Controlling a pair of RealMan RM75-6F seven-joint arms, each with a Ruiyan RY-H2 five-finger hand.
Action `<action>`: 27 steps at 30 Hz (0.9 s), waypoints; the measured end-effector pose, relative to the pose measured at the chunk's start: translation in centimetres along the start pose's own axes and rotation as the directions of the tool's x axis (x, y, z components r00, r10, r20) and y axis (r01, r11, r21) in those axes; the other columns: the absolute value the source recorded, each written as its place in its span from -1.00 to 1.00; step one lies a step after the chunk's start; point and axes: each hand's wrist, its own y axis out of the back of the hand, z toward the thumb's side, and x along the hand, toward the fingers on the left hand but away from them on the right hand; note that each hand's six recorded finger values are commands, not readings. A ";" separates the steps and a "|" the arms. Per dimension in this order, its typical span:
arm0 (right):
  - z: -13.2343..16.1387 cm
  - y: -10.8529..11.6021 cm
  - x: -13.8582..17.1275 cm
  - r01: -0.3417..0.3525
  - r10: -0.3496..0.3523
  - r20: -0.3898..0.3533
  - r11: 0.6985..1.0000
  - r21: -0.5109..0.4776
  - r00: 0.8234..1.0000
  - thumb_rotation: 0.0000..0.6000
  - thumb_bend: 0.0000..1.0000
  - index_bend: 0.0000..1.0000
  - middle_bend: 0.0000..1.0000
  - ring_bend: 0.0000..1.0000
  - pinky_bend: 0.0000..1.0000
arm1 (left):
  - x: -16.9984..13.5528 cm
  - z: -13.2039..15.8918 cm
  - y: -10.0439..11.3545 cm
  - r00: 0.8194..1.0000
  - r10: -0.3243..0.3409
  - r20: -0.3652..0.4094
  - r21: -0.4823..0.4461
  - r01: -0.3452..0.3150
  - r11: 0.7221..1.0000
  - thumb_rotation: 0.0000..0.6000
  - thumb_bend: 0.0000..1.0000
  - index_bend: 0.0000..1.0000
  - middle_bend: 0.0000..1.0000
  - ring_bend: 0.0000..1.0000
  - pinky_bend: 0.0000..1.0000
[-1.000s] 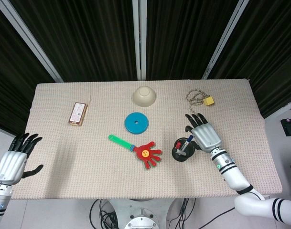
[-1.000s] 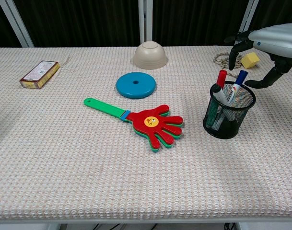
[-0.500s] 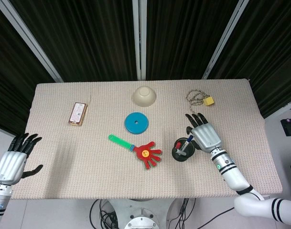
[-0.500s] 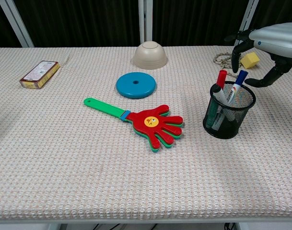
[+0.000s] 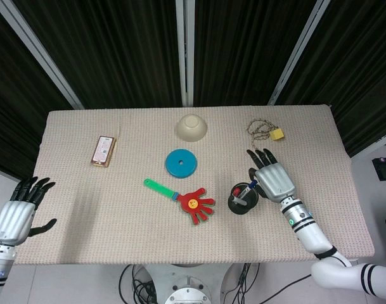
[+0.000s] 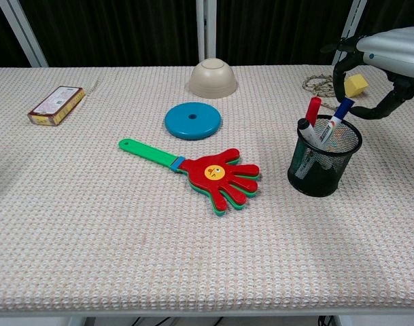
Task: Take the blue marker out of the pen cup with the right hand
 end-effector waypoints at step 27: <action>-8.0 6.9 5.9 0.263 -0.251 0.172 0.963 -0.052 0.953 1.00 -0.31 0.37 -0.94 -1.00 -1.00 | -0.1 0.3 -0.1 1.000 -0.014 0.005 0.006 0.014 1.000 1.00 -0.64 -0.70 -0.81 -0.97 -0.91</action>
